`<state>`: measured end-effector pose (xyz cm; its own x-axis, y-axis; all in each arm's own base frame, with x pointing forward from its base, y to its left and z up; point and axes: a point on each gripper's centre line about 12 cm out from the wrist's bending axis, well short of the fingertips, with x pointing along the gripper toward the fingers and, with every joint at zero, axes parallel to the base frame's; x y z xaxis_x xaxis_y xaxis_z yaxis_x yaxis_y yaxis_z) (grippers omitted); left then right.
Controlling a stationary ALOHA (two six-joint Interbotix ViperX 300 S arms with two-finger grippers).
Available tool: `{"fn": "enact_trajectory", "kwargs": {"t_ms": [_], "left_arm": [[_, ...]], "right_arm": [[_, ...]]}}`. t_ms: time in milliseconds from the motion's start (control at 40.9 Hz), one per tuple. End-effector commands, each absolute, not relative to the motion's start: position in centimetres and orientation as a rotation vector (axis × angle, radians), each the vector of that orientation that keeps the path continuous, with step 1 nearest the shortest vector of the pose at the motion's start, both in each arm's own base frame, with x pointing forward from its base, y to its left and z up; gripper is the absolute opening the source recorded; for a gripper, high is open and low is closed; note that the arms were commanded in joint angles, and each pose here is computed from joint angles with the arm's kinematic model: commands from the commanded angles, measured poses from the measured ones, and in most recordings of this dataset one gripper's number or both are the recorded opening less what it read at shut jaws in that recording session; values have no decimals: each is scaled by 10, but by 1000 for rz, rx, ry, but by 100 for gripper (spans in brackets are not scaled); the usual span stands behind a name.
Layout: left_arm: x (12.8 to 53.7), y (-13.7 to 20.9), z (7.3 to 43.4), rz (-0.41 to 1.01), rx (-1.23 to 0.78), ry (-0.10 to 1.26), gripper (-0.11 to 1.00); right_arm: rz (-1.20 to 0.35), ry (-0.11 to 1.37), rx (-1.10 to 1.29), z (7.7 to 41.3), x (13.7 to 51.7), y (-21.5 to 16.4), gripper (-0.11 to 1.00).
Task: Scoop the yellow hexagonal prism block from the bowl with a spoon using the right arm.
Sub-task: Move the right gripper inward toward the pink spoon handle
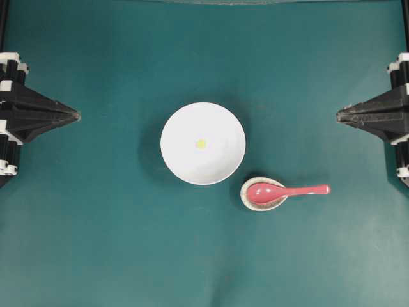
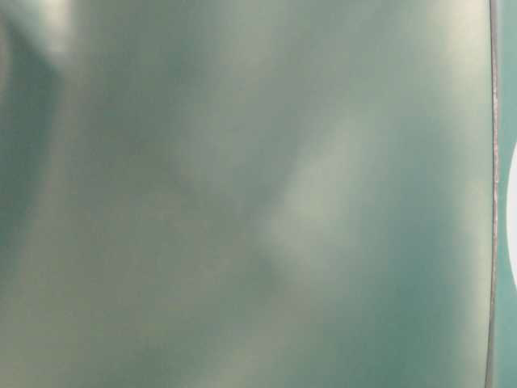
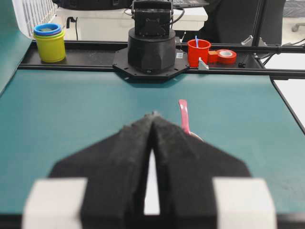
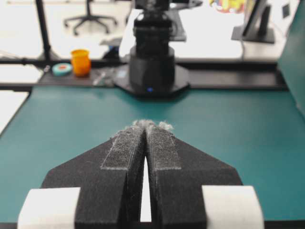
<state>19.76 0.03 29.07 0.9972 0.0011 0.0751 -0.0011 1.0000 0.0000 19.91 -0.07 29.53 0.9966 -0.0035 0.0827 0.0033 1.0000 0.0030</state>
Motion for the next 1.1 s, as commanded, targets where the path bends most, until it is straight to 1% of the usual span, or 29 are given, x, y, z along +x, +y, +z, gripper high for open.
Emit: {"fn": "enact_trajectory", "kwargs": {"t_ms": [0, 416, 1076], "left_arm": [[200, 3, 298, 14, 20, -69, -1], [199, 6, 300, 30, 22, -64, -1], [199, 6, 297, 31, 20, -44, -1]], "right_arm": [[-8, -89, -17, 300, 202, -2, -1], [-6, -72, -31, 304, 204, -1, -1], [-11, -8, 3, 289, 213, -2, -1]]}}
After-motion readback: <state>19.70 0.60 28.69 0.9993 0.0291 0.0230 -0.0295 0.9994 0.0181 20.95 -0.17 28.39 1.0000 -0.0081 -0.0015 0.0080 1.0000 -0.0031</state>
